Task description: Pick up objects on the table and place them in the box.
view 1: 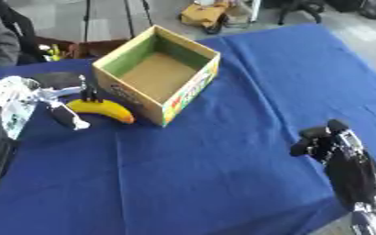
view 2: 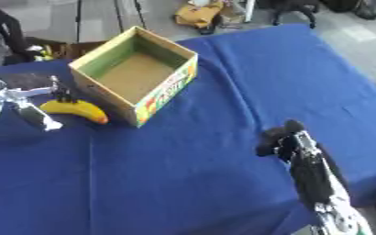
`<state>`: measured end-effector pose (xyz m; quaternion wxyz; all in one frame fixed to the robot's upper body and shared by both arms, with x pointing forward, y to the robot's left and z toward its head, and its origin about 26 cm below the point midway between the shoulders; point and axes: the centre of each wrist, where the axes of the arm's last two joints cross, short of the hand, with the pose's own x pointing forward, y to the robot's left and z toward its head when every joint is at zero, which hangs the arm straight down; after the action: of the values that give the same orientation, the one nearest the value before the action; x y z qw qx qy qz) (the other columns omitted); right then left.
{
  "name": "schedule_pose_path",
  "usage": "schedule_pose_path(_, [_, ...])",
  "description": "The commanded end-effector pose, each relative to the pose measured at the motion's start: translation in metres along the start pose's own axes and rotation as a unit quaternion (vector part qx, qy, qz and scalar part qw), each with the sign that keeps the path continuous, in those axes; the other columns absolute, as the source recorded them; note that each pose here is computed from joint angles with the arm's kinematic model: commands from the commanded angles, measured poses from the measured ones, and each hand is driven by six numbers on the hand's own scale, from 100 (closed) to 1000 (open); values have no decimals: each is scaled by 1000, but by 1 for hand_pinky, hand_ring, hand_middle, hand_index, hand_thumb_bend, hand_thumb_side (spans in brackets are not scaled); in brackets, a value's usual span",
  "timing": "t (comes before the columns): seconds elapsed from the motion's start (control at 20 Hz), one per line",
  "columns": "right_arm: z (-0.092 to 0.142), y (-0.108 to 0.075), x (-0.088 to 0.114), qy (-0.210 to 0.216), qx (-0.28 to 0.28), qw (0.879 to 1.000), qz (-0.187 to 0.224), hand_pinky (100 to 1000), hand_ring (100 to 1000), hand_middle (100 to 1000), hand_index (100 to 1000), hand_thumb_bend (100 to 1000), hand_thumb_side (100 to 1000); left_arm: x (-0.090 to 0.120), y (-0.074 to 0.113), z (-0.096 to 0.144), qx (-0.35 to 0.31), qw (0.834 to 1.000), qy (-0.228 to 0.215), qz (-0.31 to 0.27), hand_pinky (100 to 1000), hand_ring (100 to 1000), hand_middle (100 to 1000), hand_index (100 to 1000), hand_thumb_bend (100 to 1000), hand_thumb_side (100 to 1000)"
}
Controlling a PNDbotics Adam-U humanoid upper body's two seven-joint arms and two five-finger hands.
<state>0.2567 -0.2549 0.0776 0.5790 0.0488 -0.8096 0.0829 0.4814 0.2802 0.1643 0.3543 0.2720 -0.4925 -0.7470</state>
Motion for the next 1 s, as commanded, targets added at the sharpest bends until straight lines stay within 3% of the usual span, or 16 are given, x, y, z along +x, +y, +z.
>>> schedule_pose_path(0.05, [-2,-2,4,-7,4,1000,7,585,558,480,628,100,938,-4,2,3,16,1000,10,1,701,663,651,771,469,273])
schedule_pose_path(0.55, [-1,-3,4,-7,3,1000,6,585,557,480,628,100,937,-7,11,10,48,999,13,17,693,648,642,765,451,277])
schedule_pose_path(0.6, [-1,-3,4,-7,3,1000,6,585,557,480,628,100,941,-7,12,11,50,999,12,18,693,646,639,764,400,326])
schedule_pose_path(0.65, [-1,-3,4,-7,3,1000,6,585,557,480,628,100,937,-7,14,12,52,998,11,17,693,645,638,764,452,277])
schedule_pose_path(1.0, [-1,-3,4,-6,4,1000,6,585,556,480,628,100,936,-7,24,16,56,998,7,17,699,658,653,770,470,292])
